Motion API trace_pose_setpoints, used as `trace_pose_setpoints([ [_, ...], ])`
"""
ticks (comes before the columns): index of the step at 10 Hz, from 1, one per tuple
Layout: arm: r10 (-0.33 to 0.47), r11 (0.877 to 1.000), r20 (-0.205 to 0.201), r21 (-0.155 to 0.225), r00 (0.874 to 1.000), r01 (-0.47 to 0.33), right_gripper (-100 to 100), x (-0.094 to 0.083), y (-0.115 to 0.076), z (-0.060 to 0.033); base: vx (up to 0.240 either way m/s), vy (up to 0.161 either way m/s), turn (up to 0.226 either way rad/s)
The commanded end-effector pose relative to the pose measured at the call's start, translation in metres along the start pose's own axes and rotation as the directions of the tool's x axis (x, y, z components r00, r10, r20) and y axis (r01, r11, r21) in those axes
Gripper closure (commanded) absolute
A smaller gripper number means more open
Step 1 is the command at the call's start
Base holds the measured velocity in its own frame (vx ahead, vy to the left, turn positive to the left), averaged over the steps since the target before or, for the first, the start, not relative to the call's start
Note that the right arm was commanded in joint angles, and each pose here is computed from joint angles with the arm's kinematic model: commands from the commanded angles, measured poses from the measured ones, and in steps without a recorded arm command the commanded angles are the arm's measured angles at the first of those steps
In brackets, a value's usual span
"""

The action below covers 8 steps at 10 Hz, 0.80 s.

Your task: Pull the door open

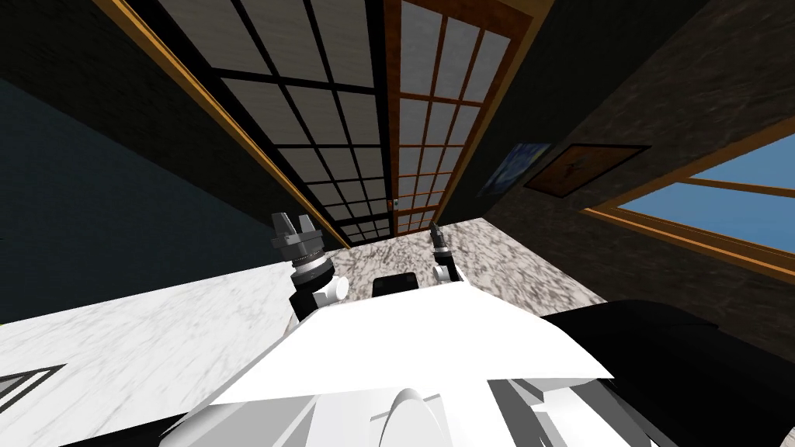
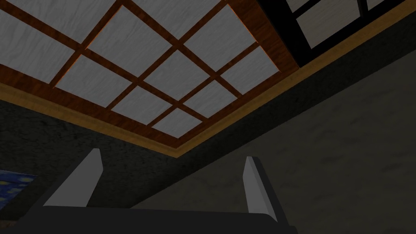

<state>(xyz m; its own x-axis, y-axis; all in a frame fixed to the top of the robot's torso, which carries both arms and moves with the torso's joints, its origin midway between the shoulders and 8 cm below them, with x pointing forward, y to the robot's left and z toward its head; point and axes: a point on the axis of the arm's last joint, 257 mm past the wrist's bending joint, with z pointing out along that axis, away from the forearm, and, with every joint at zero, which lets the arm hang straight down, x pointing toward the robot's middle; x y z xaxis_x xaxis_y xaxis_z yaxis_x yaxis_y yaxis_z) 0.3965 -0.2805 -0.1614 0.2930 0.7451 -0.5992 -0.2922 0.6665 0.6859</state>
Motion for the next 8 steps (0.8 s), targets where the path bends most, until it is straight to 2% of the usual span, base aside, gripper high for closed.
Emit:
trace_pose_setpoints([
  [1, -0.043, 0.999, -0.013, 0.018, 0.999, 0.043, -100, 0.007, -0.010, -0.0048, 0.096, 0.045, 0.078],
  [4, -0.117, 0.992, -0.039, 0.050, 0.992, 0.119, -100, 0.018, -0.031, -0.0139, 0.111, 0.031, 0.074],
  [8, -0.213, 0.972, -0.081, 0.086, 0.974, 0.220, -100, 0.031, -0.057, -0.0275, 0.114, 0.029, 0.080],
])
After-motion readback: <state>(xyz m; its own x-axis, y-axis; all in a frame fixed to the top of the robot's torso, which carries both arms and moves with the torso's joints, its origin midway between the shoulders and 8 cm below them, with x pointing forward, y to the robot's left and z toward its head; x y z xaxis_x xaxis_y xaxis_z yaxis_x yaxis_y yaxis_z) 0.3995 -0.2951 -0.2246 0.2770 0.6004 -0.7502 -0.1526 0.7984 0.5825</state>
